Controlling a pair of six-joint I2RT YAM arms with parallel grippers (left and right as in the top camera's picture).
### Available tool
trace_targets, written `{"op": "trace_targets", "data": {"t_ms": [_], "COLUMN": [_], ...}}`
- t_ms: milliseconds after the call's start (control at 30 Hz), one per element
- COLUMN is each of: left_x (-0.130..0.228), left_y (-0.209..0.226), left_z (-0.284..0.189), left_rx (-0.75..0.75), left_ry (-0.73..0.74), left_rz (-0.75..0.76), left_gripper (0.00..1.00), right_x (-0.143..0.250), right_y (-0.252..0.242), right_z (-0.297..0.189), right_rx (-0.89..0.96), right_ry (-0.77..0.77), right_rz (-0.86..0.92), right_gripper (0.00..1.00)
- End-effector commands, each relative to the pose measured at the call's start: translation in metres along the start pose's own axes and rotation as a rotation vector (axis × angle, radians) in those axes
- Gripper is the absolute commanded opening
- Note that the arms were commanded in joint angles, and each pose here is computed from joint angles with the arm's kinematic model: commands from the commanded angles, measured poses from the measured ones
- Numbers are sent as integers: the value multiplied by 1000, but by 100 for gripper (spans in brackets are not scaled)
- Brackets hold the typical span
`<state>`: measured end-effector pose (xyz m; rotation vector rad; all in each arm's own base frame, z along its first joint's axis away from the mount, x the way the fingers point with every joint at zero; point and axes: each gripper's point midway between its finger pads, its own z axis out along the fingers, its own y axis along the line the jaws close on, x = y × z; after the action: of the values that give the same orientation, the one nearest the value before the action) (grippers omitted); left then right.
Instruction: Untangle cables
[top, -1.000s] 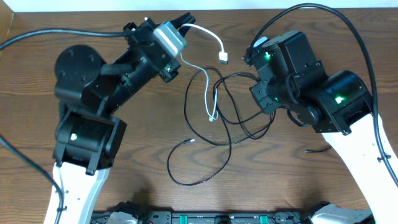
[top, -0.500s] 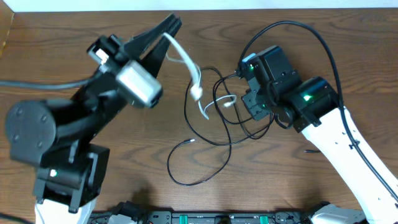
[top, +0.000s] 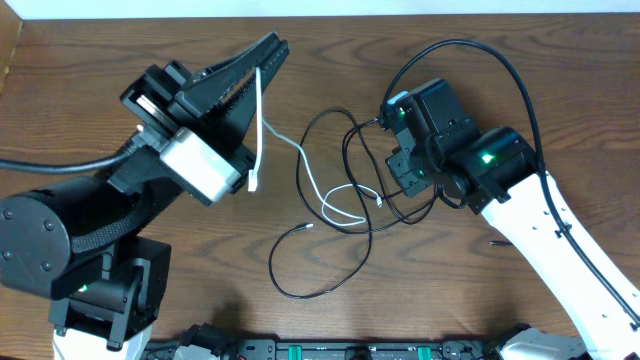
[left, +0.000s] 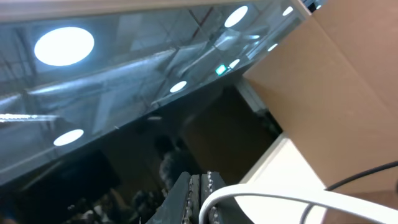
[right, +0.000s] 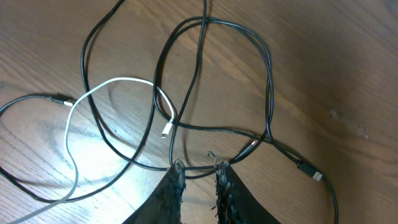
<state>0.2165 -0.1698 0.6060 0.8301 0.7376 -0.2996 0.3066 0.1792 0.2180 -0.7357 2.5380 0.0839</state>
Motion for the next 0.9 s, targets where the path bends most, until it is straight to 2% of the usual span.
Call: {"op": "trace_targets", "data": {"t_ms": [0, 33, 167, 200, 267, 433, 533, 733, 867], "left_x": [7, 17, 55, 66, 84, 128, 165, 211, 223], "left_y": [-10, -12, -23, -25, -29, -47, -72, -68, -64], "left_z": [1, 1, 2, 2, 2, -4, -23, -49, -57], "left_rx": [55, 64, 95, 100, 104, 147, 222, 132, 91], "left_ry": [29, 61, 184, 217, 277, 424, 579, 811, 875], "left_rz": [-84, -109, -205, -230, -270, -374, -391, -356, -345], "left_gripper": [7, 15, 62, 71, 80, 82, 82, 82, 82], "right_x": [3, 3, 3, 3, 2, 3, 3, 3, 3], "right_y": [3, 3, 3, 3, 3, 3, 4, 15, 22], "right_z": [4, 3, 3, 3, 3, 3, 3, 3, 2], "right_rx": [-18, -19, -19, -19, -19, -19, -21, -35, -44], "right_ry": [12, 12, 12, 12, 11, 12, 13, 11, 10], "right_rz": [14, 14, 13, 13, 14, 14, 11, -16, -33], "right_gripper": [16, 17, 23, 25, 26, 27, 27, 27, 28]}}
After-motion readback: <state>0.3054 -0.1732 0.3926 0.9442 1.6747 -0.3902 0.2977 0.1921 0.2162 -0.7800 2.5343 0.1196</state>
